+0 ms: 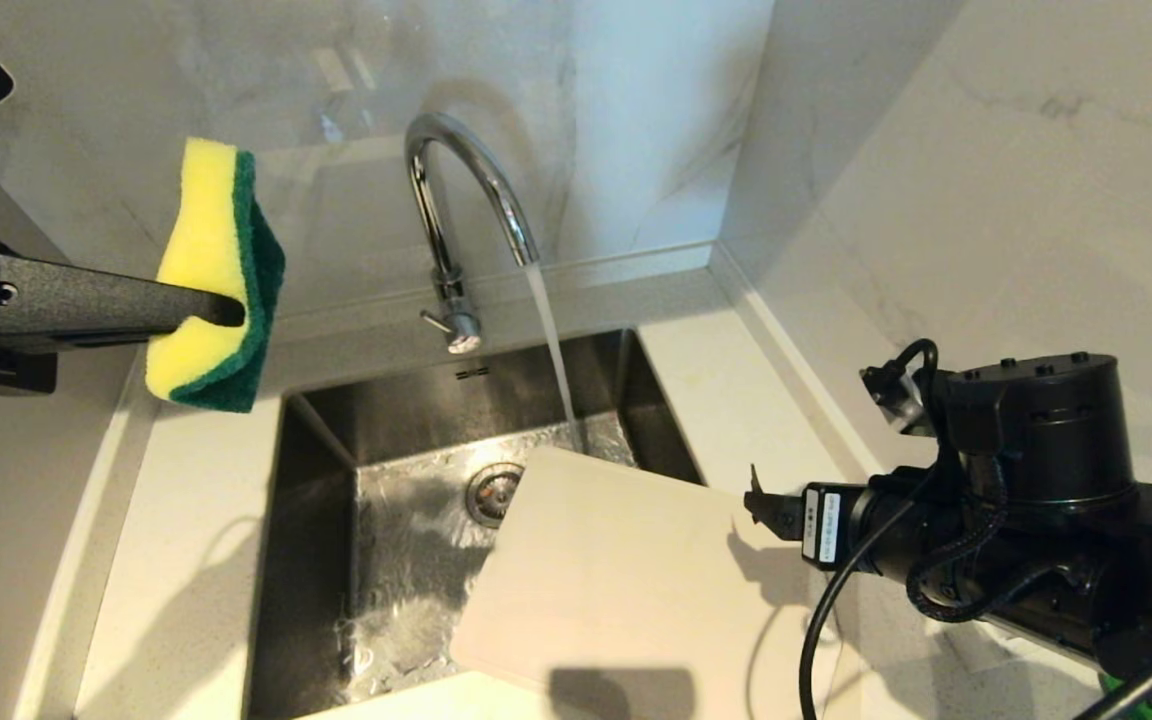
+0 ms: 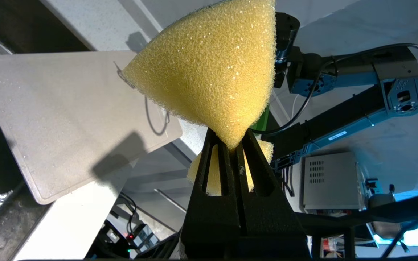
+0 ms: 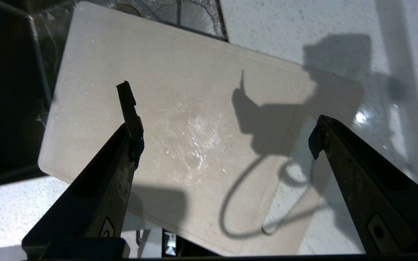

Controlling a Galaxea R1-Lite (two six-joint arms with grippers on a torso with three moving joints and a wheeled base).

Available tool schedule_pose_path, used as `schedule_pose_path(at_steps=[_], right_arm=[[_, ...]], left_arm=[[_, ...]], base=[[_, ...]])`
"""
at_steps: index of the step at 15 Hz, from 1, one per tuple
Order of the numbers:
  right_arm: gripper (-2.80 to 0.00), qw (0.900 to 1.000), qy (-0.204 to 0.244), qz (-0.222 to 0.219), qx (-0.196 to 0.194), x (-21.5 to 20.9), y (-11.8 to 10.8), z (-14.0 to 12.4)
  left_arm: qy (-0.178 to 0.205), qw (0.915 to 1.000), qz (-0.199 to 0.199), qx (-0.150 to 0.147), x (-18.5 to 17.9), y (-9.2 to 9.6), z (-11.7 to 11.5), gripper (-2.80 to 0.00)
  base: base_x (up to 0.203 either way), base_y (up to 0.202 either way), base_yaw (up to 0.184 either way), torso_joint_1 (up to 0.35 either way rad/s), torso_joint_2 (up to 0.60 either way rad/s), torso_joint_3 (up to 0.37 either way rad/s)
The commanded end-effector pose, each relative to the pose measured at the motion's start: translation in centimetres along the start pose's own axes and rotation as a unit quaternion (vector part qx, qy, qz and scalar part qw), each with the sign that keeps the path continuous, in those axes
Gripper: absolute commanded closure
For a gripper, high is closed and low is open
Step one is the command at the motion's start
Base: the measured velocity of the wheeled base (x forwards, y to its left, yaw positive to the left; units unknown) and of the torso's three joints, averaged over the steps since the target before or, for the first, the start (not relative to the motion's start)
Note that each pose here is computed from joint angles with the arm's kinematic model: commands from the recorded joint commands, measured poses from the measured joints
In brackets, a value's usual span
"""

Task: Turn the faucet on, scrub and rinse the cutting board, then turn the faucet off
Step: Put down the cleaning cloth

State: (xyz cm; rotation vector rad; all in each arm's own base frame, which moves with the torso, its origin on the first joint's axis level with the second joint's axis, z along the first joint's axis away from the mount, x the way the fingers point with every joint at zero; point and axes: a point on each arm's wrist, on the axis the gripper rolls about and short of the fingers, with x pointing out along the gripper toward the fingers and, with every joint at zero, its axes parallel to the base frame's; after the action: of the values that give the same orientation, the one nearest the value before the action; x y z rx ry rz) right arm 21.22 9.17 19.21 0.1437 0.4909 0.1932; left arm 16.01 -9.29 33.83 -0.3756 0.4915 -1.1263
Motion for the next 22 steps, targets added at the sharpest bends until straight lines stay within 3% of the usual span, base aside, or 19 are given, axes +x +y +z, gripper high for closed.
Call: schedule_pose_path(at_steps=[1,2,3,9,11,17,22], right_arm=[[-2.80,1.000,-0.023,0.007,0.000,-1.3,0.2,0.8],[-2.80,0.999,-0.031,0.011,-0.003,-1.6,0.2,1.2],[0.00,0.999,-0.030,0.012,-0.006,-1.8,0.2,1.1],[0.00,0.997,-0.046,0.030,-0.061,-2.9,0.2,1.4],[0.00,0.992,-0.072,0.031,-0.095,-4.2,0.1,2.1],[0.00,0.975,-0.161,0.057,-0.140,-10.0,-0.4,3.2],[0.00,0.960,-0.141,0.096,-0.223,-15.1,-1.8,0.6]], left_arm=[[-0.006,1.0000,-0.003,0.006,-0.6,-0.6,-0.1,0.00],[-0.008,0.9999,-0.002,0.008,-0.7,-0.7,-0.1,0.00],[-0.012,0.9999,0.000,0.011,-0.8,-0.8,0.1,0.00],[-0.024,0.9993,0.026,0.012,-0.9,-0.9,0.1,0.00],[-0.025,0.9992,0.027,0.013,-0.9,-0.9,0.1,0.00],[-0.022,0.9993,0.029,0.008,-0.7,-0.6,-0.1,0.00],[-0.024,0.9993,0.028,0.011,-0.8,-0.8,0.0,0.00]], base=[[0.000,0.000,0.000,0.000,0.00,0.000],[0.000,0.000,0.000,0.000,0.00,0.000],[0.000,0.000,0.000,0.000,0.00,0.000],[0.000,0.000,0.000,0.000,0.00,0.000],[0.000,0.000,0.000,0.000,0.00,0.000],[0.000,0.000,0.000,0.000,0.00,0.000],[0.000,0.000,0.000,0.000,0.00,0.000]])
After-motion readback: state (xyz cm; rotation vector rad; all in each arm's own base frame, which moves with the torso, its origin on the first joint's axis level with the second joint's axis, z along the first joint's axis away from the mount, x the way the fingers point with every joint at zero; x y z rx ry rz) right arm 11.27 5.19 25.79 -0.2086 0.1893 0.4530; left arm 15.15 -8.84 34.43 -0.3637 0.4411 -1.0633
